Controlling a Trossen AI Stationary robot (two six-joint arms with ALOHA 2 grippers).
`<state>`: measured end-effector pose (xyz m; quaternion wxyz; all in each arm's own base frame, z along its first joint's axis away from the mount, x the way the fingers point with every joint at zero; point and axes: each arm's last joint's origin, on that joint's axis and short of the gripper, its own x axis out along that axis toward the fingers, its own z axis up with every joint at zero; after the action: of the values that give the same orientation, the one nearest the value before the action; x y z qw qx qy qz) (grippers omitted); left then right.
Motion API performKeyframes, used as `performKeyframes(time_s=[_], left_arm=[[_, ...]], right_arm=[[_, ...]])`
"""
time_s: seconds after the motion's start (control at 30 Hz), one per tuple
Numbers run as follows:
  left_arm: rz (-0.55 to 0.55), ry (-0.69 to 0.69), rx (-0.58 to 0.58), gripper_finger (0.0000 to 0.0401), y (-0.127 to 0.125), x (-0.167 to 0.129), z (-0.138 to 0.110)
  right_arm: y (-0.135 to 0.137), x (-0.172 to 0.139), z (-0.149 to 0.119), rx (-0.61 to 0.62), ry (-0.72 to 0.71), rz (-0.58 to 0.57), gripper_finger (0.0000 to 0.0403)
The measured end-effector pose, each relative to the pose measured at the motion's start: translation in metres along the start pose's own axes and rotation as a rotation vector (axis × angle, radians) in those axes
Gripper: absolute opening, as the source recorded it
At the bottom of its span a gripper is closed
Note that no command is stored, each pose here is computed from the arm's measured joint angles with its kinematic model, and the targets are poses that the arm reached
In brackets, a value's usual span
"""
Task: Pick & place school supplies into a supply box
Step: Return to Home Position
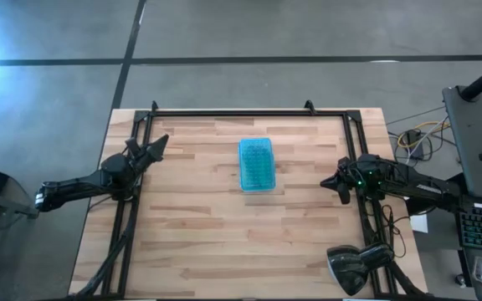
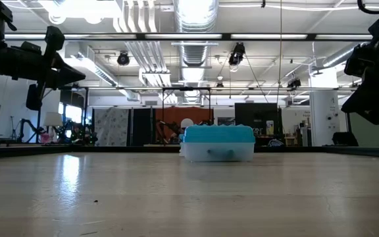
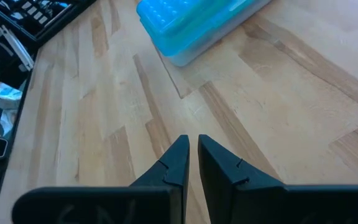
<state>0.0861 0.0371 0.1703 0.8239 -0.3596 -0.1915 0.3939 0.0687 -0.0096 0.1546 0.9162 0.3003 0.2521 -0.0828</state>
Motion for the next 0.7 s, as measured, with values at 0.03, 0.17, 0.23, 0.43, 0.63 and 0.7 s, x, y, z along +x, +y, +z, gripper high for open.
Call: performKeyframes(time_s=[0.03,0.17,0.23,0.43,0.63,0.7], left_arm=[[0.0,0.0,0.0,0.0,0.0,0.0,0.0],[0.0,0.0,0.0,0.0,0.0,0.0,0.0],[0.0,0.0,0.0,0.0,0.0,0.0,0.0],[0.0,0.0,0.0,0.0,0.0,0.0,0.0],[0.0,0.0,0.0,0.0,0.0,0.0,0.0],[0.0,0.0,0.0,0.0,-0.0001,0.0,0.0]], right_arm=[[0.0,0.0,0.0,0.0,0.0,0.0,0.0028],[0.0,0.0001,-0.0001,-0.003,0.0,0.0,0.0028],[0.0,0.0,-0.0001,-0.003,0.0,0.0,0.0028],[0.0013,0.0002,-0.0009,-0.015,0.012,0.015,0.0028],[0.0058,0.0006,-0.0039,-0.054,0.051,0.069,0.0028],[0.0073,0.0006,-0.005,-0.068,0.065,0.087,0.0028]])
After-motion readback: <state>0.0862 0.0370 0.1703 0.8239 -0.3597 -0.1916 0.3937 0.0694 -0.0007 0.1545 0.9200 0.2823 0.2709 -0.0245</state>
